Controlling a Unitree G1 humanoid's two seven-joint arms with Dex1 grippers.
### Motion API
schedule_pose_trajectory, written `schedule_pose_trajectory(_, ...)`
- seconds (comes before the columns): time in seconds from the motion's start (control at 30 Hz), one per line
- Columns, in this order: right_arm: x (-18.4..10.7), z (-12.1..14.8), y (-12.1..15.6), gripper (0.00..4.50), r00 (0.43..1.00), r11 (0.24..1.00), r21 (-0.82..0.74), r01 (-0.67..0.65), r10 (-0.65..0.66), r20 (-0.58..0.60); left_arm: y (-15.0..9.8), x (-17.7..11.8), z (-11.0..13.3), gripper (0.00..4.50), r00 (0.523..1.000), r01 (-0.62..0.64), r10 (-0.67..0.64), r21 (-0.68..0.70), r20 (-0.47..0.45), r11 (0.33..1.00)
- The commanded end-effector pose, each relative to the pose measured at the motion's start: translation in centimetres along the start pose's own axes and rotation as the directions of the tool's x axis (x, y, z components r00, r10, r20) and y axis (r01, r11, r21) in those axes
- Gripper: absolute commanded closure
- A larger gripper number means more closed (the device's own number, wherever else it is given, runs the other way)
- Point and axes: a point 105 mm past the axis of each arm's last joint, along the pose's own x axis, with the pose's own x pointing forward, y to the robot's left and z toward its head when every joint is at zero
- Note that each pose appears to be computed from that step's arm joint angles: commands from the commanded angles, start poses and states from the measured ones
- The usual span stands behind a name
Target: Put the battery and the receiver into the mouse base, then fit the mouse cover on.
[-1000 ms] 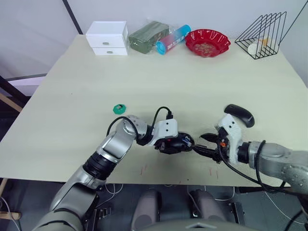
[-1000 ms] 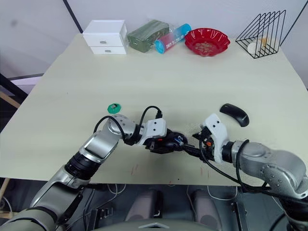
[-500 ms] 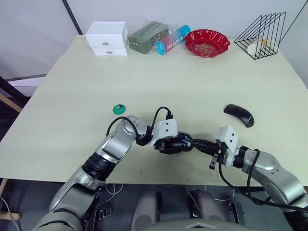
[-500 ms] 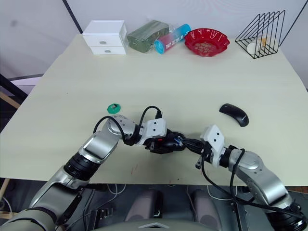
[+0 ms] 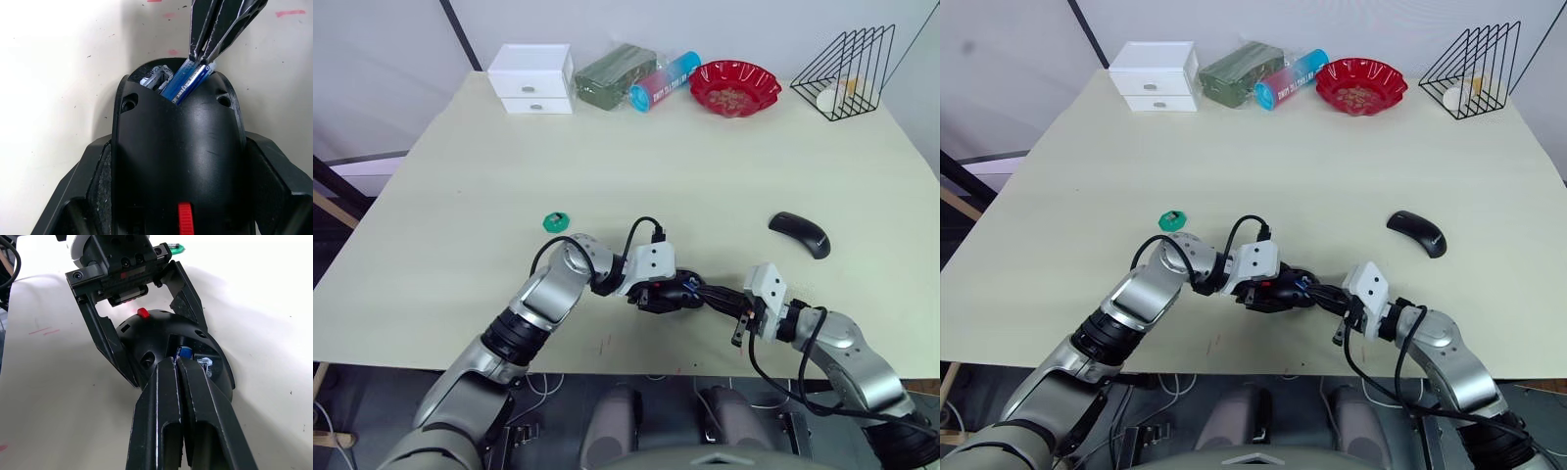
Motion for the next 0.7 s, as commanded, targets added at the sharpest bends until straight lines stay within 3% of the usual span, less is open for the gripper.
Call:
schedule_pose_trajectory(0.03, 0.0, -1.0, 0.0, 4.42, 0.999, 1.000, -0.003, 0.000, 0.000, -0.044, -0.7, 0.7, -1.6, 1.58, 0.998, 0.024, -0.026, -0.023, -0.064, 0.999)
schedule_pose_trajectory(0.37, -0.5, -5.5, 0.2, 4.42, 0.964, 0.998, 0.069, -0.011, 0.029, -0.266, -0.6, 0.7, -1.5, 1.58, 0.998, 0.020, -0.022, -0.031, -0.062, 0.999)
schedule_pose_trajectory(0.6, -0.9, -7.4, 0.3, 4.42, 0.934, 0.994, 0.106, -0.010, 0.047, -0.355, -0.6, 0.7, -1.5, 1.58, 0.998, 0.022, -0.024, -0.034, -0.061, 0.999)
schedule_pose_trajectory(0.7, -1.1, -6.9, -0.2, 4.42, 0.938, 0.995, 0.097, 0.001, 0.033, -0.345, -0.5, 0.6, -1.4, 1.58, 0.998, 0.021, -0.023, -0.033, -0.060, 0.999)
